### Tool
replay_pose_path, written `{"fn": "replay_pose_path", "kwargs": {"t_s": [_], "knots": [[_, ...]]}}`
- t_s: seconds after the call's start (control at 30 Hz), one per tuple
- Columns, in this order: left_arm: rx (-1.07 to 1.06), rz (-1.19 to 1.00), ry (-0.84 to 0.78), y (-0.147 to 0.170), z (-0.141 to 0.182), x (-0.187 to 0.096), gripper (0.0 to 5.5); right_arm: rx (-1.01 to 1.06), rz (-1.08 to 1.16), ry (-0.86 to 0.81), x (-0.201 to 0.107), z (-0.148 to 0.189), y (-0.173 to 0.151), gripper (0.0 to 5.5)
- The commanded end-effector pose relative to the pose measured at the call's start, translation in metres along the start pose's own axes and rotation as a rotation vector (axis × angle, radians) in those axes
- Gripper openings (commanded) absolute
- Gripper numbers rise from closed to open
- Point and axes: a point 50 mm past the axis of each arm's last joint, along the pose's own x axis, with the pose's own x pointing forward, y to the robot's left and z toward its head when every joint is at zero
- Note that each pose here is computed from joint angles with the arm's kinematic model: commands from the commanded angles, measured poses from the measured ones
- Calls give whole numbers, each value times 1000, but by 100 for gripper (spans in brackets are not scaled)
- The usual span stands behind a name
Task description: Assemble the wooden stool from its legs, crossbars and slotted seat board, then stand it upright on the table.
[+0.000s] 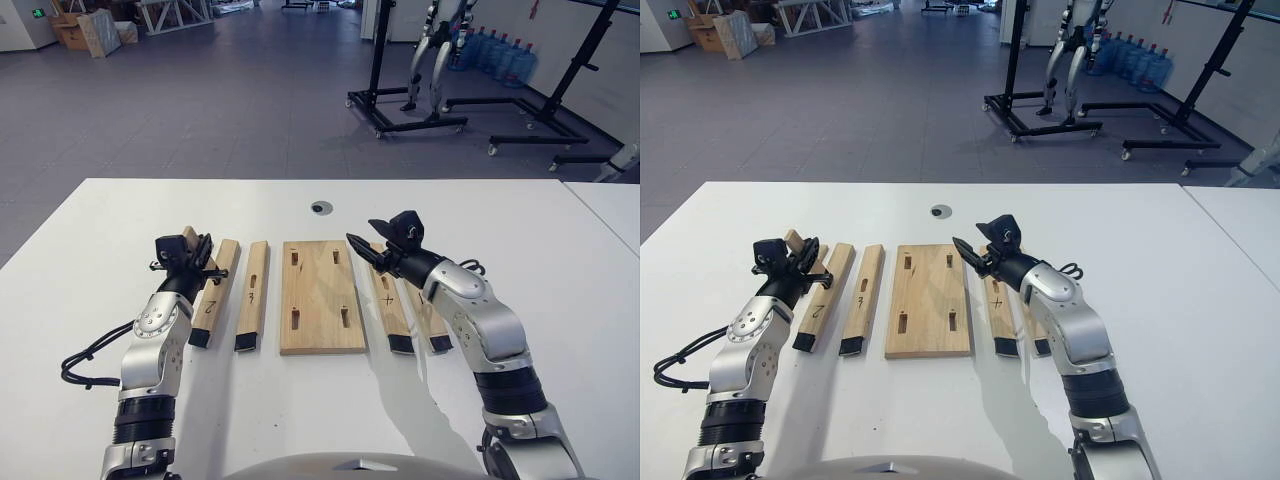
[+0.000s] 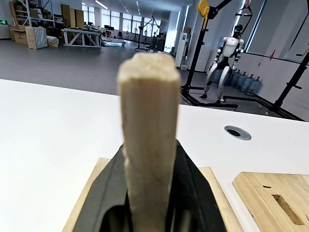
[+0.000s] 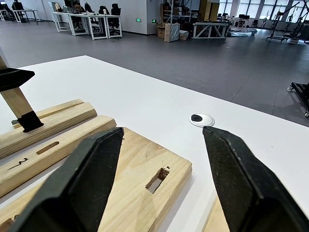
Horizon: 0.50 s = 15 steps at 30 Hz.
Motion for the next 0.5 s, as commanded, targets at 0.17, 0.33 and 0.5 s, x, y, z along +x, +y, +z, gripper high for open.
{"fn": "replay_pose_path", "kwargs": {"t_s": [0.17, 0.33, 0.5], "knots": [[41, -7, 23, -1, -10, -4, 39, -11, 0, -4, 3, 2, 0, 302], [102, -23, 59, -2, -25, -7, 39, -13, 1, -3, 3, 2, 0, 302], [110, -33, 131, -4, -52, -12, 39, -19, -1, 0, 3, 2, -1, 302]]}}
